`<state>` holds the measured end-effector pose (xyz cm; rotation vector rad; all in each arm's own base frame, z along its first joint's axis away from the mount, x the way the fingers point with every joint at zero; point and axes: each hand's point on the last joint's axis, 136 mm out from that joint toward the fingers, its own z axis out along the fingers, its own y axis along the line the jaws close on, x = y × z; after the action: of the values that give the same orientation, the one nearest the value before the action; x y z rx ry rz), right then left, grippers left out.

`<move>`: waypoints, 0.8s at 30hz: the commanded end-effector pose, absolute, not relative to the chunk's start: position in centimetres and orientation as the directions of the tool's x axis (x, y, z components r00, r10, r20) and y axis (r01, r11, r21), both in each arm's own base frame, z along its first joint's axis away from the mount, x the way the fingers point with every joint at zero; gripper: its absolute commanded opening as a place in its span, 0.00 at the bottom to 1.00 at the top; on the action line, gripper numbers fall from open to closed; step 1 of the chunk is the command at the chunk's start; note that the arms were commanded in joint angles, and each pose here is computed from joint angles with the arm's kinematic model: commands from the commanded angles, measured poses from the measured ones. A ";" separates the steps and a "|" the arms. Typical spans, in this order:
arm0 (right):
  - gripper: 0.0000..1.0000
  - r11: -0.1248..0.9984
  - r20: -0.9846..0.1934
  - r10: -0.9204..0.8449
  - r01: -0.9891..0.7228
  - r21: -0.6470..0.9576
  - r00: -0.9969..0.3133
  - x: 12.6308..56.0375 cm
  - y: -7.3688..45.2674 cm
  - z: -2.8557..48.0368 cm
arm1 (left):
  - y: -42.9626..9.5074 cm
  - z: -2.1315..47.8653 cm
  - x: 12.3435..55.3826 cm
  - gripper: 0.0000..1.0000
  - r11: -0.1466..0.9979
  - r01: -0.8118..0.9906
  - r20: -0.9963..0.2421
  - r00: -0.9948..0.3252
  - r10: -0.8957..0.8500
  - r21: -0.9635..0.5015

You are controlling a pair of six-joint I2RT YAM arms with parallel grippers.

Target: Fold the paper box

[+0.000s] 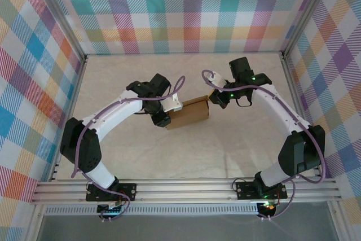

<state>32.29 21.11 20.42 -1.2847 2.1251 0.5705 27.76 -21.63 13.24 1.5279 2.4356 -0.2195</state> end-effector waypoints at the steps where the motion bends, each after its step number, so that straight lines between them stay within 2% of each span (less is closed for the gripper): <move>1: 0.00 0.431 -0.671 -0.642 -0.898 0.084 -0.371 32.0 21.4 20.9 | -20.3 10.5 25.4 0.26 0.431 0.898 -0.167 -0.441 0.882 -0.091; 5: 0.00 0.492 -0.679 -0.608 -0.866 0.086 -0.412 32.9 21.5 21.1 | -20.8 10.7 25.9 0.38 0.446 0.891 -0.192 -0.454 0.870 -0.088; 7: 0.00 0.546 -0.679 -0.580 -0.833 0.085 -0.450 33.6 21.4 21.0 | -20.9 10.6 26.1 0.39 0.455 0.886 -0.194 -0.463 0.865 -0.088; 11: 0.00 0.677 -0.661 -0.508 -0.730 0.089 -0.552 35.2 20.6 20.3 | -20.9 10.2 26.5 0.39 0.481 0.872 -0.180 -0.488 0.854 -0.086; 16: 0.00 0.756 -0.652 -0.440 -0.646 0.102 -0.618 35.3 21.1 19.5 | -21.2 10.0 26.7 0.35 0.498 0.862 -0.176 -0.507 0.844 -0.097; 21: 0.00 0.866 -0.639 -0.294 -0.481 0.137 -0.711 35.5 20.7 18.8 | -21.5 9.8 26.9 0.34 0.507 0.856 -0.174 -0.518 0.838 -0.106; 24: 0.00 0.895 -0.659 -0.216 -0.416 0.162 -0.721 35.3 20.7 18.3 | -21.6 9.6 27.0 0.33 0.511 0.853 -0.168 -0.522 0.836 -0.109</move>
<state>35.57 21.08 19.01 -0.6486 2.3578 0.3963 28.98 -22.79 13.22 1.4310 2.4926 -0.2586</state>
